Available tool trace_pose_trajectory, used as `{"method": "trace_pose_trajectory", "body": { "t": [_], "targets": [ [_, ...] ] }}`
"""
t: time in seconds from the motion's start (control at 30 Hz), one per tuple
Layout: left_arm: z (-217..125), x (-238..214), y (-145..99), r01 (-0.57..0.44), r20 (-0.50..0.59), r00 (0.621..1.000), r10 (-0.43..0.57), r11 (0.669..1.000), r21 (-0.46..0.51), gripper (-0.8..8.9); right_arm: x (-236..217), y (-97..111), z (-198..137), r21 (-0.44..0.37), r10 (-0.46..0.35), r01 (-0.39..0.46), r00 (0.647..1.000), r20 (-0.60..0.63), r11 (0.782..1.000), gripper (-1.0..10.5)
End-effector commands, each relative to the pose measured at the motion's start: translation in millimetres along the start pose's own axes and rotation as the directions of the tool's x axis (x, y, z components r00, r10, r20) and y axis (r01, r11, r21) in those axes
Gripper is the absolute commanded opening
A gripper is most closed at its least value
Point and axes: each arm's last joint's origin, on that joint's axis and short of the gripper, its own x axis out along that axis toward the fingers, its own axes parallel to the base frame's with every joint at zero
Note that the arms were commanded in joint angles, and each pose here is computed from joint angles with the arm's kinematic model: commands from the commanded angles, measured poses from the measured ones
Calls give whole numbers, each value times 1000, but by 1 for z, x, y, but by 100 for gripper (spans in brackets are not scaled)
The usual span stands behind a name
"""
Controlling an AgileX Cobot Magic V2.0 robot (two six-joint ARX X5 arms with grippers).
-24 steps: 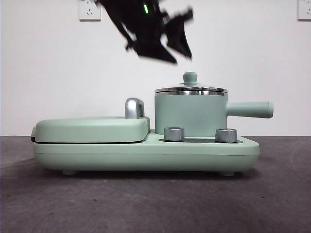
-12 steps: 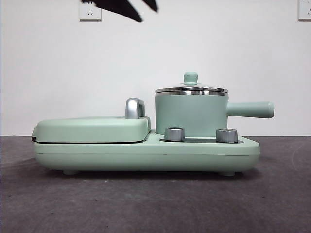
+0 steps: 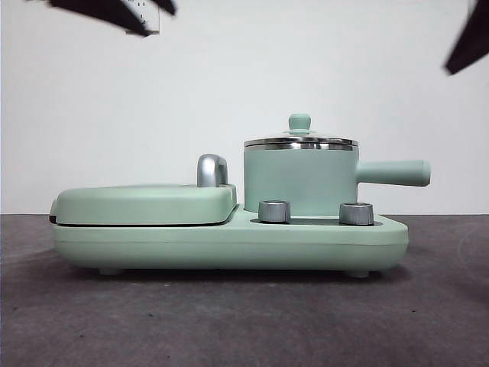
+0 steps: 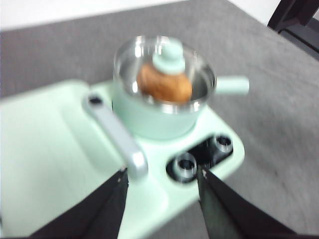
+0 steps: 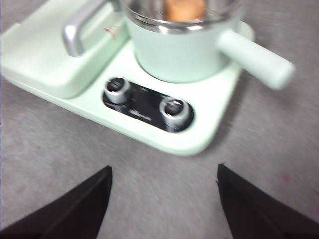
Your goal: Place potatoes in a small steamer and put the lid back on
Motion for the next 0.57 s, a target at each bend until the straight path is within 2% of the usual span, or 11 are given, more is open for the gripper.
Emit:
{"method": "trace_pose_trajectory", "body": {
  "t": [0.03,0.23,0.5,0.53,0.57],
  "targets": [
    [-21,-9,0,3,-2,1000,-4,999,-47,226,15,4,7,-31,49,-49,999,5,998,326],
    [-51,-31,-1,7,15,1000,-5,993,-118,220,43,7,15,-36,95,-95,995,-14,995,326],
    [-64,-39,-1,-22,-96,995,10,991,-131,218,52,8,16,-34,101,-101,995,-26,994,326],
    [-65,-39,-1,-23,-99,995,10,991,-131,212,52,8,16,-34,100,-101,995,-25,994,322],
    [-64,-39,-1,-22,-97,995,9,991,-131,146,51,8,17,-33,100,-101,995,-19,994,268]
  ]
}}
